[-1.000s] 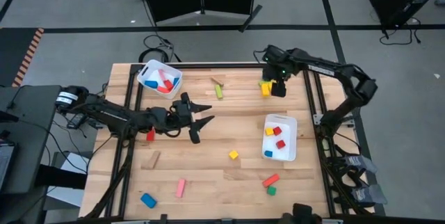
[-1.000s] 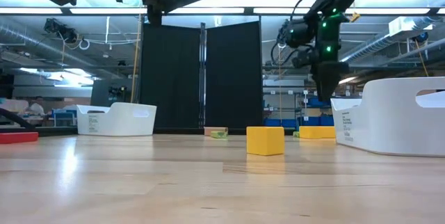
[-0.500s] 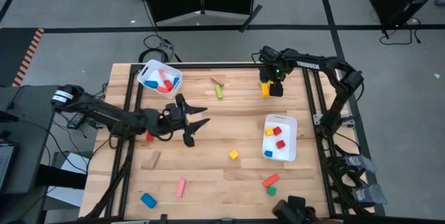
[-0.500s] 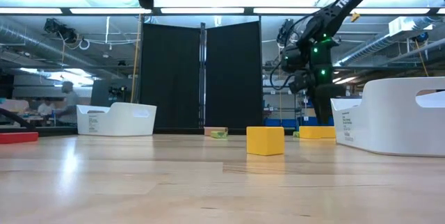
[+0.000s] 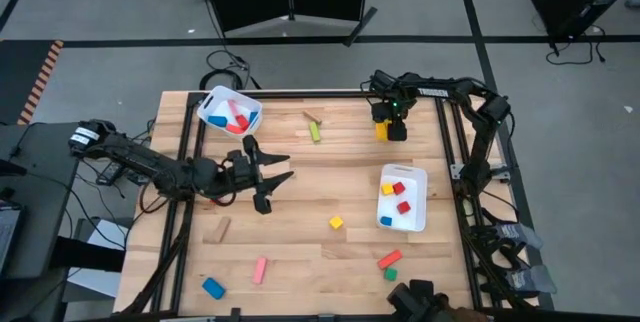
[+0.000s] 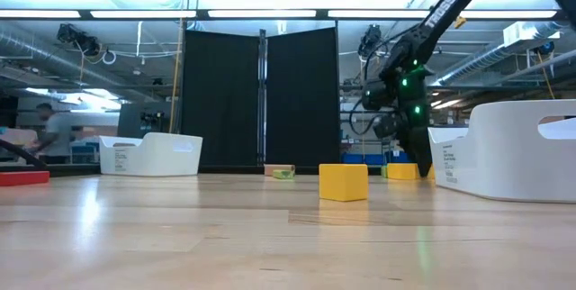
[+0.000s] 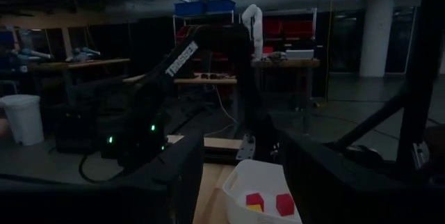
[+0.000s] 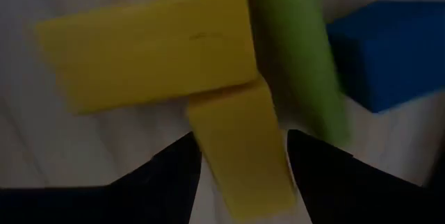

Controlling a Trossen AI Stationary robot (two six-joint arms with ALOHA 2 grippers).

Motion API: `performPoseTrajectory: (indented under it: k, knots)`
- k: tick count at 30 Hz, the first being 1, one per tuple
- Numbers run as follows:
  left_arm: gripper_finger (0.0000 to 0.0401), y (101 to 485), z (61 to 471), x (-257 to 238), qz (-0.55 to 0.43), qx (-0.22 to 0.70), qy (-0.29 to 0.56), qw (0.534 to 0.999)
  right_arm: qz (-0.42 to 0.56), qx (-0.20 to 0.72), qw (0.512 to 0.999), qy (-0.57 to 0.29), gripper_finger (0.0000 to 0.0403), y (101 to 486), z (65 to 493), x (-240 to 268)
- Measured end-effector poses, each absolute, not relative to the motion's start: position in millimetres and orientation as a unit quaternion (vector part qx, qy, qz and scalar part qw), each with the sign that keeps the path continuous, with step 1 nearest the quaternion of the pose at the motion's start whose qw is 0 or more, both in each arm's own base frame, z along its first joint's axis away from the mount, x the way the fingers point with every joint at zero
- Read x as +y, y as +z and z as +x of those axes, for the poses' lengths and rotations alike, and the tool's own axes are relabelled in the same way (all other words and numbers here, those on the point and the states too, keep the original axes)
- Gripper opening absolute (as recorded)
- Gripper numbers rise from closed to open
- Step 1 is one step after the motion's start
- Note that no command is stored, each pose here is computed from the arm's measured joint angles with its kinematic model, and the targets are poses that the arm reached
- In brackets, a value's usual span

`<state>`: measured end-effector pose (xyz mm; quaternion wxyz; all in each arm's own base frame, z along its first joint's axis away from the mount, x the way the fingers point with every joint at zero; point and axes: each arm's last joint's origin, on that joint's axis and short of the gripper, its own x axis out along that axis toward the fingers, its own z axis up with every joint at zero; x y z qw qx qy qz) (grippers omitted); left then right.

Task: Sort blocks by size
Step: Put the right yellow rectangular block into the top white bin

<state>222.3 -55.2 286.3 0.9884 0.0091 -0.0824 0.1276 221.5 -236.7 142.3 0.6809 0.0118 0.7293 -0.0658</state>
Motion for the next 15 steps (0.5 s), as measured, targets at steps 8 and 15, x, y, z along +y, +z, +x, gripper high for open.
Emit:
performPoseTrajectory:
  k: [8,15]
  knots:
    - [0.0195,292.6,213.0,-60.3,0.004,-0.089,0.124,0.988,0.032,0.738,0.671,-0.066,0.0145,136.9,220.2,-237.0]
    - [0.0195,293.9,209.0,-61.5,0.002,-0.085,0.135,0.987,0.050,0.749,0.658,-0.064,0.0145,145.9,212.6,-230.1]
